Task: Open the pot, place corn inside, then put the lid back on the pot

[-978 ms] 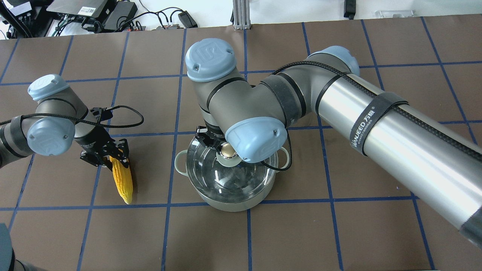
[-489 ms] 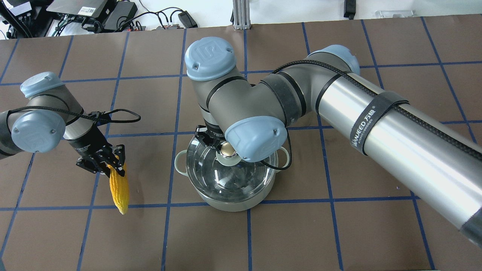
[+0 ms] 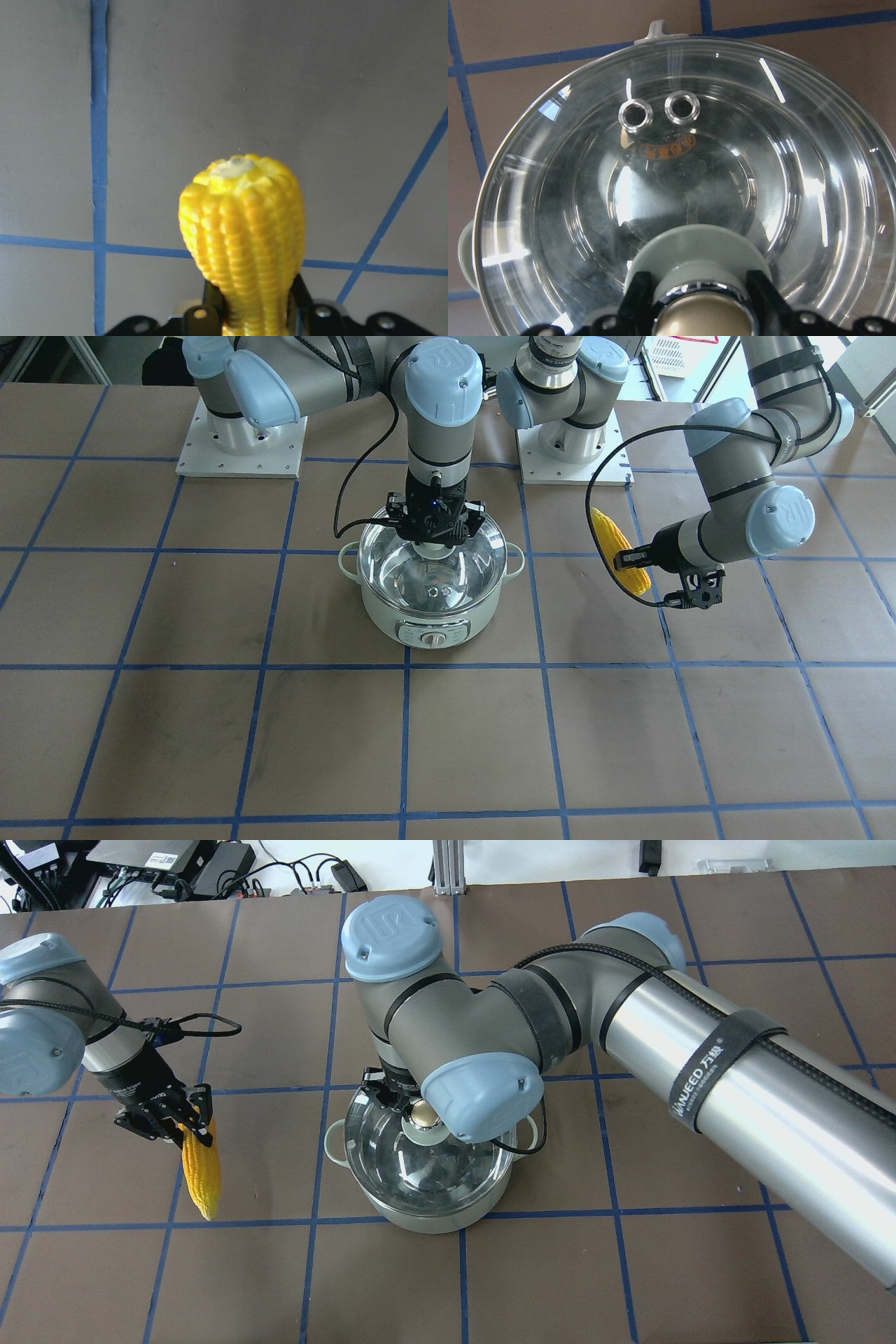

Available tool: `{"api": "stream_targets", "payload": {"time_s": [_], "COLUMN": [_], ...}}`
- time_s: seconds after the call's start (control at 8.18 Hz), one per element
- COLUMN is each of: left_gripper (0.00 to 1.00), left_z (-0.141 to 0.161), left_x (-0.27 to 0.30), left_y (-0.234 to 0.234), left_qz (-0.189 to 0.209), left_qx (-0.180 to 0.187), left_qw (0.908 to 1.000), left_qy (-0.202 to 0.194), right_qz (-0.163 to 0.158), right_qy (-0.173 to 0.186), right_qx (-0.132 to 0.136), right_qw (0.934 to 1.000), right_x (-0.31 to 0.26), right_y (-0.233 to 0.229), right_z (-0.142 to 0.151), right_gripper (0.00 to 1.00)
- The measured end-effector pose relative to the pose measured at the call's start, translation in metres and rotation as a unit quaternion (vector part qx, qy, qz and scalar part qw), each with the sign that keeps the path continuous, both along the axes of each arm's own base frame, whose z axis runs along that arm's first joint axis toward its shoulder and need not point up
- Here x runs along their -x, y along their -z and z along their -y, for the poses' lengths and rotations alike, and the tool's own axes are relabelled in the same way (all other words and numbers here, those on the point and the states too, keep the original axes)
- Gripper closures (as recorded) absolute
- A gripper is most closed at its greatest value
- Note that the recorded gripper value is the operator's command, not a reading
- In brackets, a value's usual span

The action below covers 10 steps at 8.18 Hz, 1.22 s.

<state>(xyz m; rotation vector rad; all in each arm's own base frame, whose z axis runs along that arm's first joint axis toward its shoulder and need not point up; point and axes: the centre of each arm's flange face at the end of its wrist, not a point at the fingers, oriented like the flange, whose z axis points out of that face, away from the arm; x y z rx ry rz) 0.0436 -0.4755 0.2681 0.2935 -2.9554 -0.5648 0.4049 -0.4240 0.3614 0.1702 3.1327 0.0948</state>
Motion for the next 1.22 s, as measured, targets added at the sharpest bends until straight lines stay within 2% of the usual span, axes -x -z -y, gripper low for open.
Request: {"api": "stream_targets", "payload": {"time_s": [0.37,0.73,1.22], "left_gripper": [1.0,1.0,1.0], "left_z": [0.009,0.0,-0.009], "left_x": [0.035,0.093,0.154], "left_y": [-0.038,-0.064,-0.065], "left_qz": [0.015,0.03,0.023], "left_qx": [0.036,0.059,0.06], "left_qw": [0.9987,0.996,0.9956], "left_qy": [0.034,0.06,0.068], "right_qz": [0.002,0.005,0.005], "right_qy": [-0.002,-0.002,-0.033], "right_qx": [0.003,0.02,0.028], "right_qw": [1.0,0.9998,0.9991], "right_x": [0.003,0.023,0.138], "right_y": [-0.012,-0.034,-0.091], "right_z": [-0.005,0.003,0.039], "right_gripper": [0.61,0.61,0.6]}}
